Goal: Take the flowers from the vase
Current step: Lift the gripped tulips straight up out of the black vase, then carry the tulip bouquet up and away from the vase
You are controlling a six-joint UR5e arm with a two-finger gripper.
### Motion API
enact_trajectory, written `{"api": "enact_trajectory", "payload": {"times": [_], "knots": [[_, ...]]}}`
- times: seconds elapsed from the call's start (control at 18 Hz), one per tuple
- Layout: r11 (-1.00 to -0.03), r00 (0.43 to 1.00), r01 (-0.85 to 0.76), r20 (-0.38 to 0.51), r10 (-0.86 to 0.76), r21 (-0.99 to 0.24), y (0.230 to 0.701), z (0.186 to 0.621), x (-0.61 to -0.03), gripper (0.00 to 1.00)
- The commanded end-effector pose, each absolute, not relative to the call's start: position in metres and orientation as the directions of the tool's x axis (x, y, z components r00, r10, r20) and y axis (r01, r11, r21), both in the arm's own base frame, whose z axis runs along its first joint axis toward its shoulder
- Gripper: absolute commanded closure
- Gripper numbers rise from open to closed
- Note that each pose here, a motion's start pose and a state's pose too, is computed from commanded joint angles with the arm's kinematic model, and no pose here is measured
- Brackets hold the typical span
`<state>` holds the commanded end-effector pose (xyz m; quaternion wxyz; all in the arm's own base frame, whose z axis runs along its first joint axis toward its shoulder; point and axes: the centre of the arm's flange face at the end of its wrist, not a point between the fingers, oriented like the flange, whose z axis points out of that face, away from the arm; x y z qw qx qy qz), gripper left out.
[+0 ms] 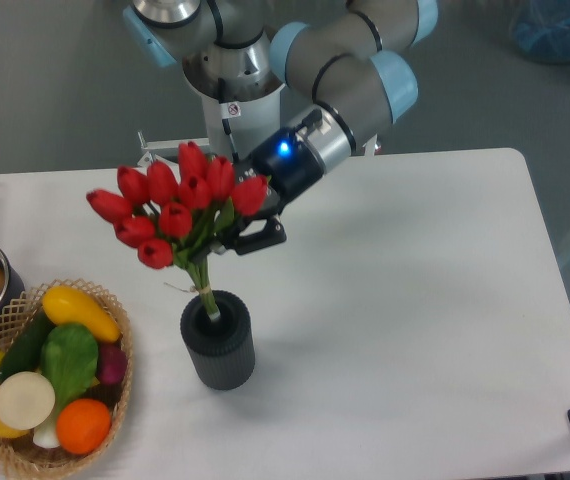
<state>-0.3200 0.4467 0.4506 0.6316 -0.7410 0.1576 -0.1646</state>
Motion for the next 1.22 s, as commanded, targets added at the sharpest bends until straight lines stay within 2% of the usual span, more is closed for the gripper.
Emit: {"api": "enact_trajectory", "payload": {"times": [0.67, 0.94, 1.22], "knots": [[-0.163, 0.913, 0.025, 0.089, -0.397, -0.986, 0.437, 0.522, -0.323, 0.58], [-0.178, 0.954, 0.044, 0.095, -0.285, -0.983, 0.398, 0.535, -0.358, 0.58], [-0.264, 0.993, 0.022, 0.051, -0.105, -0.964, 0.352, 0.538, -0.408, 0.58]]}}
